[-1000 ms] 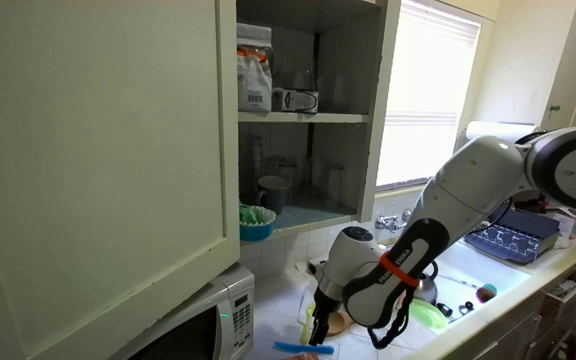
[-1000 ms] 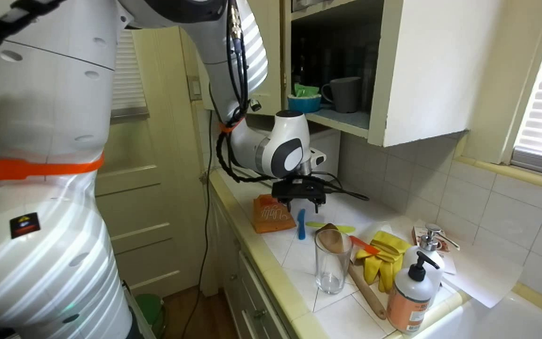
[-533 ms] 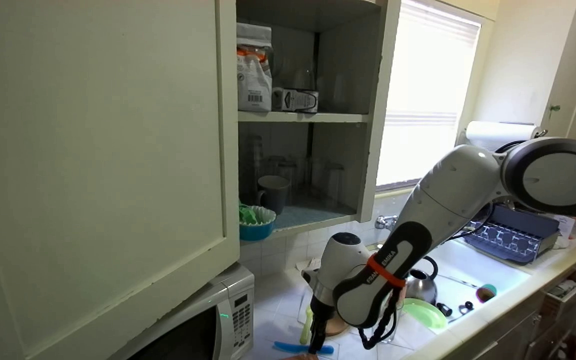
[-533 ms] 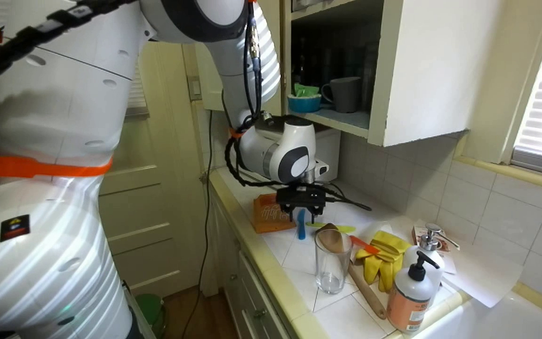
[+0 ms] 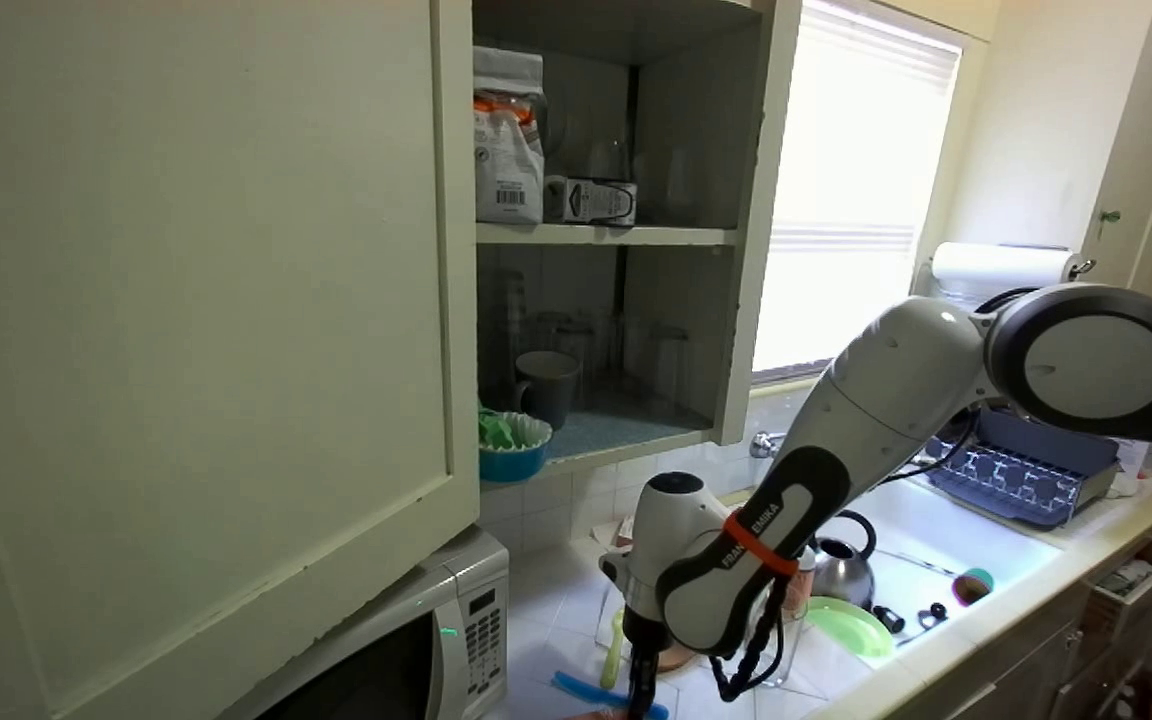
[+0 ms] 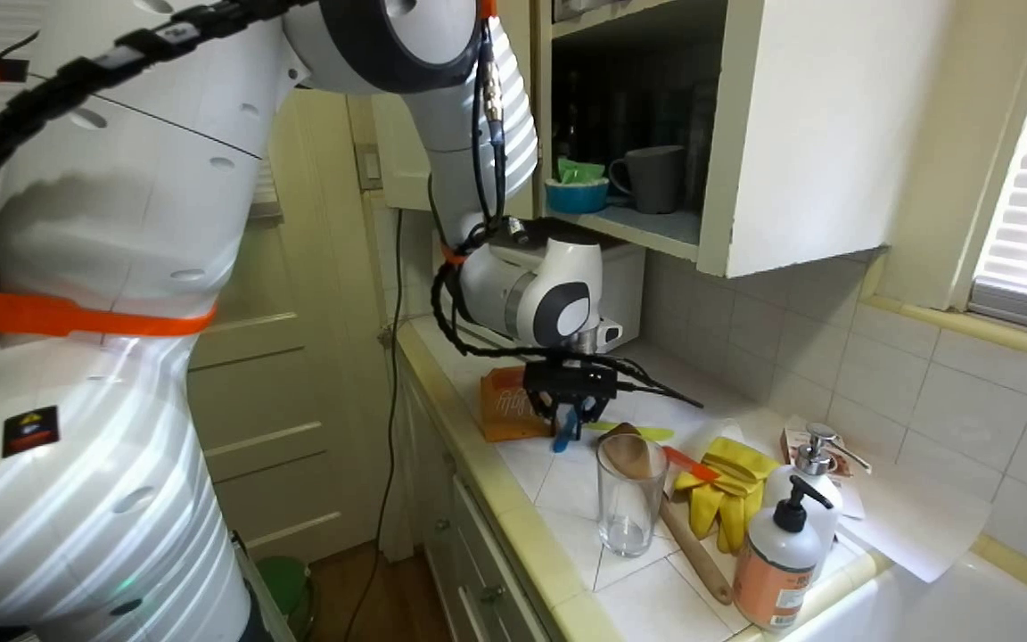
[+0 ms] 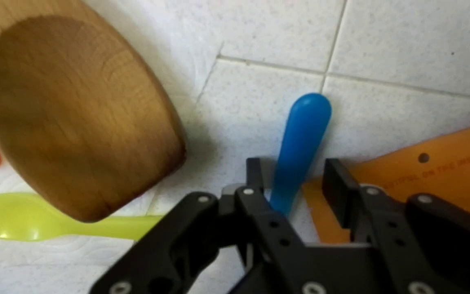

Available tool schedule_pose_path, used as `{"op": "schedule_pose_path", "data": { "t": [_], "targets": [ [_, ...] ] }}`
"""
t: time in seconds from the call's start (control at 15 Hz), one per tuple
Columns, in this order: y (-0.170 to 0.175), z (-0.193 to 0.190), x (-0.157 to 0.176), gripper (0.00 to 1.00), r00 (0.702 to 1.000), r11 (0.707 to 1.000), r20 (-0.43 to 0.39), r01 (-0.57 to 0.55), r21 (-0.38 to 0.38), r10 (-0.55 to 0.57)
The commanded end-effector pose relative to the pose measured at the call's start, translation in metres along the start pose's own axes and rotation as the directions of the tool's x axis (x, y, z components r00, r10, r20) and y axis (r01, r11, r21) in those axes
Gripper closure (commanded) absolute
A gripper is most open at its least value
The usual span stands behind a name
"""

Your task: Put the blue knife inside the glass cup.

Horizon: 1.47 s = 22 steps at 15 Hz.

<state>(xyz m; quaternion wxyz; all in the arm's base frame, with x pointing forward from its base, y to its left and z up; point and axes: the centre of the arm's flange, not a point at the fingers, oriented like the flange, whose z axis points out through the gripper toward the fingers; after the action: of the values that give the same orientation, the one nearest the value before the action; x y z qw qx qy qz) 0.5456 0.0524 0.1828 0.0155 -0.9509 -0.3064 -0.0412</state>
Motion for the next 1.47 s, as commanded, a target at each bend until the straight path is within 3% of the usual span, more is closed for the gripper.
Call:
{"op": "schedule_pose_path", "data": {
  "t": [0.0,0.13,0.47,0.6,0.93,1.4],
  "targets": [
    [0.009,0.005,-0.001,0.54,1.0,1.0,0.031,-0.001,-0.005,0.002],
    [0.011,0.006,-0.001,0.59,0.999,1.0,0.036,-0.012,0.005,0.012],
    [0.011,0.008,0.0,1.0,0.999,1.0,0.043,-0.012,0.01,0.011],
    [0.009,0.004,-0.001,0.94,0.999,1.0,0.045,-0.017,0.012,0.016],
    [-0.017,-0.052,-0.021,0.94,0.997,0.997,0.018,-0.072,-0.021,0.073],
    [-0.057,-0.111,-0.051,0.94,0.975,0.974,0.04,-0.215,-0.077,0.218]
  ]
}}
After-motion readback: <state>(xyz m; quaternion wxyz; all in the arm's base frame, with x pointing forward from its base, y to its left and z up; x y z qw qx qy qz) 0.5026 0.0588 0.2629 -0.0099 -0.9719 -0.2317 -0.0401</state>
